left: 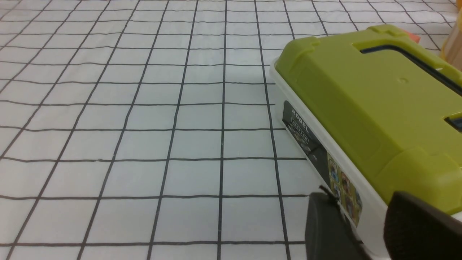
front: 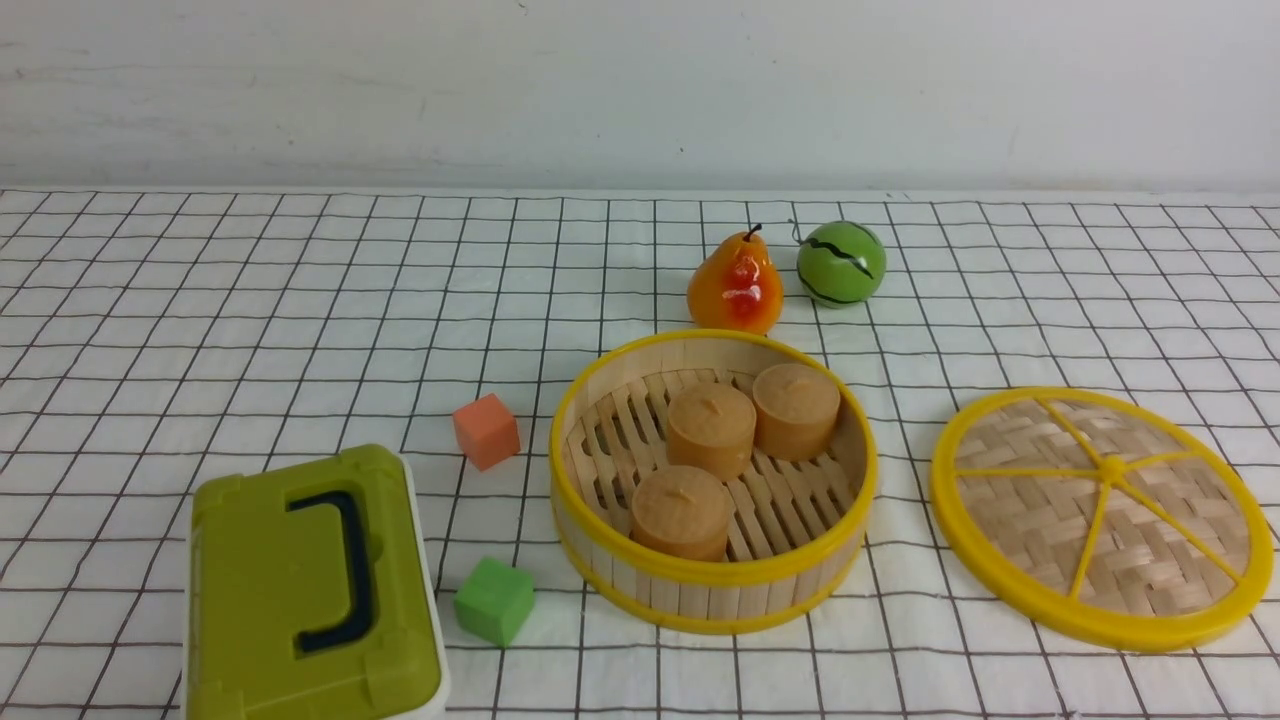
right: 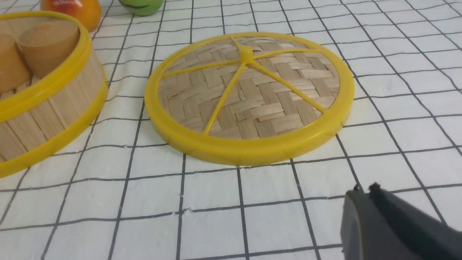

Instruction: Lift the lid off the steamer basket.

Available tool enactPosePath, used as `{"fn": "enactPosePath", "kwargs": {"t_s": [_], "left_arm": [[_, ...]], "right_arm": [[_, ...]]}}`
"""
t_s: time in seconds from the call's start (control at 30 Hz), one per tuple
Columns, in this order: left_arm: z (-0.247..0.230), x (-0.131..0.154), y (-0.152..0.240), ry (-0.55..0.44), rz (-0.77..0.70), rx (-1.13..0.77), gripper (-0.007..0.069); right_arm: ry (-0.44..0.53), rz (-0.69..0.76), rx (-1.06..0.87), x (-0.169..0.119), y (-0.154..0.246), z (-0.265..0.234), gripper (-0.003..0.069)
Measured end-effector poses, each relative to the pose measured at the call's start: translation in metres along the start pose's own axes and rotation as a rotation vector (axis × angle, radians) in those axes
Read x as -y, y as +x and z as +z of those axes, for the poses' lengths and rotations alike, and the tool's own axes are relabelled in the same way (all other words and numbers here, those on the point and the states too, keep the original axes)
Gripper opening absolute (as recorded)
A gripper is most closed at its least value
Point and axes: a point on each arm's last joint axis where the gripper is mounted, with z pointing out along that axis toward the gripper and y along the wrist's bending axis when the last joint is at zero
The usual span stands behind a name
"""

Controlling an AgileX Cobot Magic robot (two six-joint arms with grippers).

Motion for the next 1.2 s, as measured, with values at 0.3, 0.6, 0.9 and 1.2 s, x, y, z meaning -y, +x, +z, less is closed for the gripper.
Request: {"fn": "enactPosePath", "kwargs": {"t_s": [0.3, 0.6, 0.9, 1.2], "left_arm": [[0.0000, 0.0000, 0.0000, 0.000, 0.000, 0.000, 0.0239], [0.0000, 0.0000, 0.0000, 0.000, 0.000, 0.000, 0.0239], [0.0000, 0.0000, 0.0000, 0.000, 0.000, 0.000, 0.0239], [0.0000, 0.0000, 0.0000, 0.000, 0.000, 0.000, 0.0239]], "right_arm": [[0.000, 0.000, 0.000, 0.0000, 0.0000, 0.0000, 0.0038], [0.000, 0.000, 0.000, 0.0000, 0.0000, 0.0000, 0.0049], [0.000, 0.000, 0.000, 0.0000, 0.0000, 0.0000, 0.0062], [0.000, 0.000, 0.000, 0.0000, 0.0000, 0.0000, 0.0074]]}}
